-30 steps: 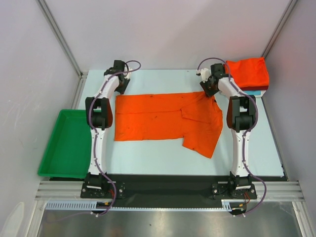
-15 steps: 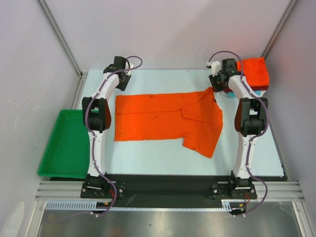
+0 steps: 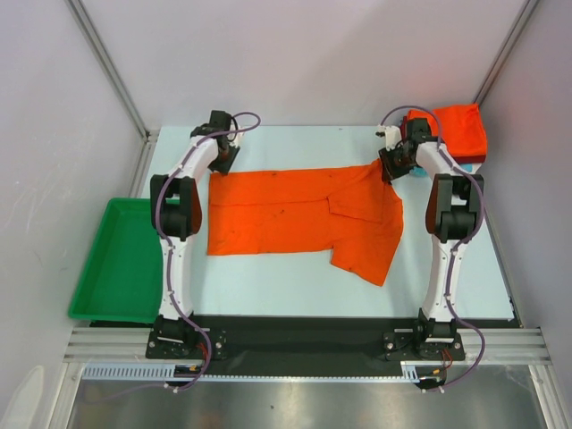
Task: Fold and stack the t-shirts
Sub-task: Fold the tshirt
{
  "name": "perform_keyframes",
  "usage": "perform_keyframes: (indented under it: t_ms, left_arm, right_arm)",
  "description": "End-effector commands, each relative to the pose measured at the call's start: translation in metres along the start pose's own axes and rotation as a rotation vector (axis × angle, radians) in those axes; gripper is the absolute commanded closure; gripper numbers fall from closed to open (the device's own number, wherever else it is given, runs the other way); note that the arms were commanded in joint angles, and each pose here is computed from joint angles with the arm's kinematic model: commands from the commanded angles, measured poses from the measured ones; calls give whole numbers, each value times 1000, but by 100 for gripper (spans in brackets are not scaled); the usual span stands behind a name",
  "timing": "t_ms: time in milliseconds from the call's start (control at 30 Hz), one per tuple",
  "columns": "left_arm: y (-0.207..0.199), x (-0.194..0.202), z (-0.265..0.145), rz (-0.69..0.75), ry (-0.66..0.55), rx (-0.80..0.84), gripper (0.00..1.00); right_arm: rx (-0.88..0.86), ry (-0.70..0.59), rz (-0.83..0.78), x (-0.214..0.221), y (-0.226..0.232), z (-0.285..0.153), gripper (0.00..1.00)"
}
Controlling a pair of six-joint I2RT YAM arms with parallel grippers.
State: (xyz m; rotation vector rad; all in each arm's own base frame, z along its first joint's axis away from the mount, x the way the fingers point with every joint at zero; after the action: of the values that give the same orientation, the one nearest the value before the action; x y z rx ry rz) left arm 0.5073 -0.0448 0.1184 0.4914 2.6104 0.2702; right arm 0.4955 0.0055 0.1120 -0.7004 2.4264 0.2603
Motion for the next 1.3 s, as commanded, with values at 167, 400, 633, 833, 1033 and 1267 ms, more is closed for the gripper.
perform_keyframes:
  t_ms: [167,400,633,833,1033,1267]
  left_arm:
    - [0,-4,-15,4,-22,-21,57]
    - [-4,-7,-14,24,-27,-32,57]
    - [-3,-3,-4,45,-3,-67,57]
    - [3,0,7,62,13,-99,57]
    - [13,5,19,56,38,-122,57]
    - [13,3,27,59,38,-119,57]
  right_arm:
    - [-38,2,28,4,-6,12,71]
    - [-36,29,56,18,-17,11,75]
    - [-23,41,73,28,-28,5,76]
    - [-27,45,77,31,-29,1,76]
    - [0,63,73,34,-31,-4,76]
    - [33,59,78,34,-37,-7,76]
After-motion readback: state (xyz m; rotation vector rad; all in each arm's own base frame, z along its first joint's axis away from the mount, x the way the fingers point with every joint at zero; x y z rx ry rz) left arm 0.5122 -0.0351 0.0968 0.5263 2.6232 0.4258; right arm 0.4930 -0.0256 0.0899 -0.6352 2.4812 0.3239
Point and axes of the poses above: each gripper's point midway between its finger pads, its own z axis out along the fingers, its own y axis along the line the jaws close on, x = y × z, the point moved 8 cm from there along -z, back along the fingers, and after that the axes turned 2 degrees about -z, right-handed, at the moved point
